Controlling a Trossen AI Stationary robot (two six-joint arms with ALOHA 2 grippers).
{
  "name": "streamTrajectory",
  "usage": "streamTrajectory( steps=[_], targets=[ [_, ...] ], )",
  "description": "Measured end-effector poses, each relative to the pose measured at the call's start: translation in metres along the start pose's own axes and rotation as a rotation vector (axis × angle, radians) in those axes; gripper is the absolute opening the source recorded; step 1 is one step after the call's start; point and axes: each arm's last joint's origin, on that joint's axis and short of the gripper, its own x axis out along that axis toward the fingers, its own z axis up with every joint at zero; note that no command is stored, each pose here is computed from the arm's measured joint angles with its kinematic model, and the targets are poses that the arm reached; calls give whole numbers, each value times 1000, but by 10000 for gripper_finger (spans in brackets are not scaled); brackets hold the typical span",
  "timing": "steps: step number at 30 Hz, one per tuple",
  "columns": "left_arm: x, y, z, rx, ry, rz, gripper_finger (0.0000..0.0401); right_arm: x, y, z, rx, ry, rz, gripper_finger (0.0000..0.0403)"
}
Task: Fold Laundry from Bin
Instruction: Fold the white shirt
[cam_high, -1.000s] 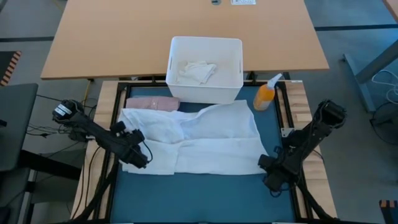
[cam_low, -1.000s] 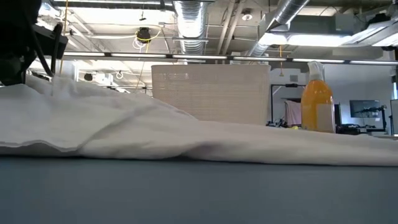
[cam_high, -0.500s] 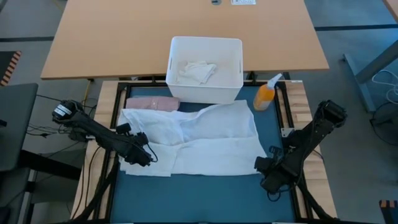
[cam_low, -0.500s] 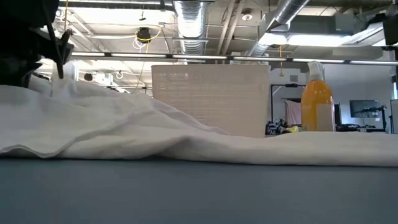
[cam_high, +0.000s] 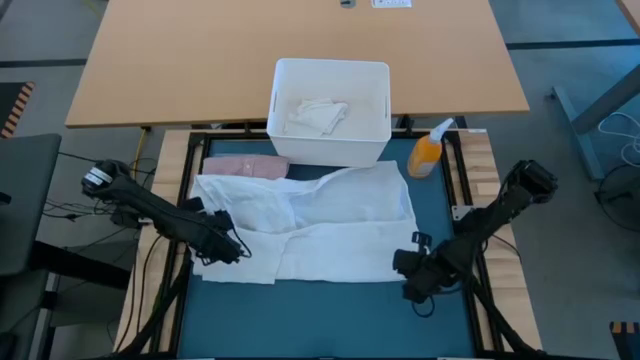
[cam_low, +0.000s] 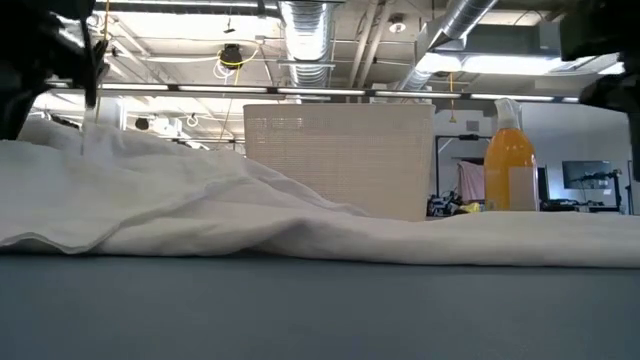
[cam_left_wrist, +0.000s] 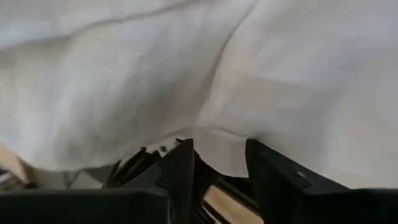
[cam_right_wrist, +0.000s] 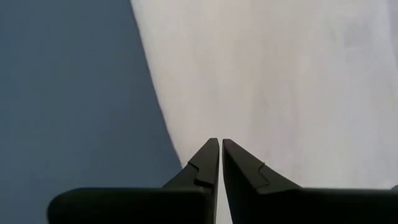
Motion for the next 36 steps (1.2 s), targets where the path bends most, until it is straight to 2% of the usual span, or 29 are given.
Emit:
streamTrajectory(
  steps=[2, 4, 7, 9, 14, 17, 19, 21, 25, 29, 36],
  targets=[
    [-12, -1, -3, 5, -47, -64, 140, -1, 0, 3, 13, -16, 19, 47],
    [-26, -6, -11, 42, -135, -183, 141, -1, 4, 5, -4, -40, 55, 47],
    [-39, -17, -29, 155, -283, -365, 140, -3, 12, 3, -70, -73, 105, 51],
    [-45, -24, -42, 229, -353, -442, 138, -4, 16, 2, -105, -86, 122, 56],
    [-44, -36, -64, 227, -356, -445, 137, -4, 17, 4, -109, -101, 132, 76],
    [-45, -58, -72, 300, -410, -496, 137, -3, 16, 7, -95, -109, 137, 97],
    [-42, -73, -76, 380, -426, -474, 137, -4, 17, 7, -93, -118, 148, 113],
    [-34, -85, -79, 413, -423, -402, 137, -4, 19, 7, -96, -126, 155, 130],
    [-17, -108, -78, 410, -418, -278, 137, -5, 20, 5, -96, -140, 148, 162],
    [2, -124, -80, 377, -332, -149, 137, -5, 21, 4, -82, -141, 148, 184],
    [15, -135, -87, 396, -321, -65, 138, -5, 20, 4, -74, -136, 139, 191]
  ],
)
